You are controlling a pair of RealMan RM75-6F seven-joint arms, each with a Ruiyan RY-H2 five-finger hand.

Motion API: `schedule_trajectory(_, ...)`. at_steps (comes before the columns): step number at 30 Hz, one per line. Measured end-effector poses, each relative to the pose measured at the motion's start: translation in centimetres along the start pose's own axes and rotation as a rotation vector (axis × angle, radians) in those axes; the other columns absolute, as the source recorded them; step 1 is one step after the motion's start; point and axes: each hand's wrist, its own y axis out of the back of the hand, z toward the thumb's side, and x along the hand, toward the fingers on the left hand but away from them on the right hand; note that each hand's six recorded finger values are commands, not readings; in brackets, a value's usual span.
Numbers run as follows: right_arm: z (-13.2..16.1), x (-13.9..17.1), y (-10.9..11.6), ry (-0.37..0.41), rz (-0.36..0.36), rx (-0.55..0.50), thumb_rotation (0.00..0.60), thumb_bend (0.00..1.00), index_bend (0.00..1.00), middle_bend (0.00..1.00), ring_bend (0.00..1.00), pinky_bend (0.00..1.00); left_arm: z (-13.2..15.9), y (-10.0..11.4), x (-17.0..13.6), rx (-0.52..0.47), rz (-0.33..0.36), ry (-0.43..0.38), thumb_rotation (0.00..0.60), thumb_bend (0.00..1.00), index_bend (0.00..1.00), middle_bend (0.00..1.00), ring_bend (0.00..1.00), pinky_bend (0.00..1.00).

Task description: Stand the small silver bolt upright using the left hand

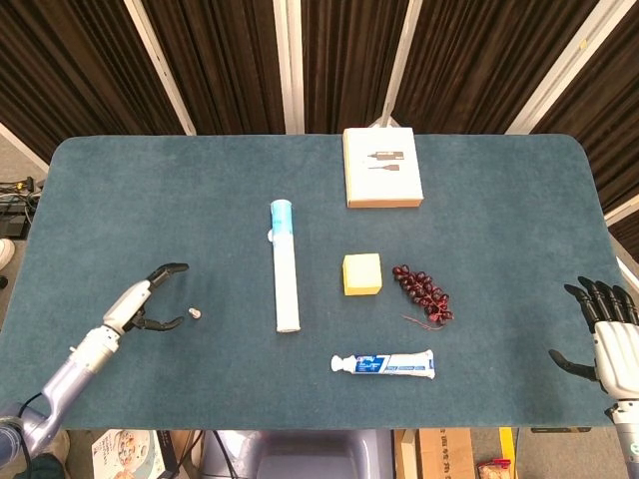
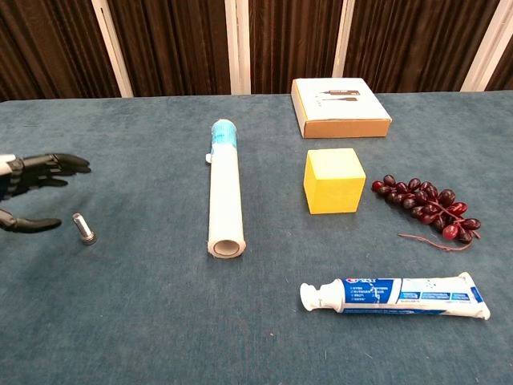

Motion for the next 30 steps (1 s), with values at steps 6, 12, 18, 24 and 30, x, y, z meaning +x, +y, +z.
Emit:
schedule_trajectory(6,0.2,0.1,0.1,0.005,-0.005,-0.002,0.6,0.15,0.18,0.11,0.06,0.0,2.3,3.2,-0.9,0.188,0.132,-0.071,0.6,0.39,0.2,0.07,0.0,0.0)
schedule_trajectory(12,0.5,0.4,0.4,0.022,-0.009,-0.009,0.6,0.15,0.18,0.11,0.06,0.0,4.5,6.6,-4.2,0.457,0.304,-0.033,0.6,0.39,0.19,0.07,0.0,0.0)
schedule_trajectory(18,0.8,0.7,0.5,0.056,0.021,-0.005,0.6,0.15,0.18,0.11,0.06,0.0,6.0,10.1,-10.5,0.663,0.46,0.153,0.6,0.36,0.18,0.06,0.0,0.0)
schedule_trajectory(24,1.2,0.8,0.6,0.077,0.026,0.014,0.6,0.15,0.18,0.11,0.06,0.0,6.1,11.8,-15.8,0.755,0.492,0.339,0.6,0.35,0.17,0.06,0.0,0.0)
schedule_trajectory(30,0.8,0.6,0.6,0.07,0.004,0.026,0.6,0.15,0.18,0.11,0.06,0.0,6.0,12.5,-17.9,0.755,0.476,0.447,0.6,0.35,0.17,0.06,0.0,0.0)
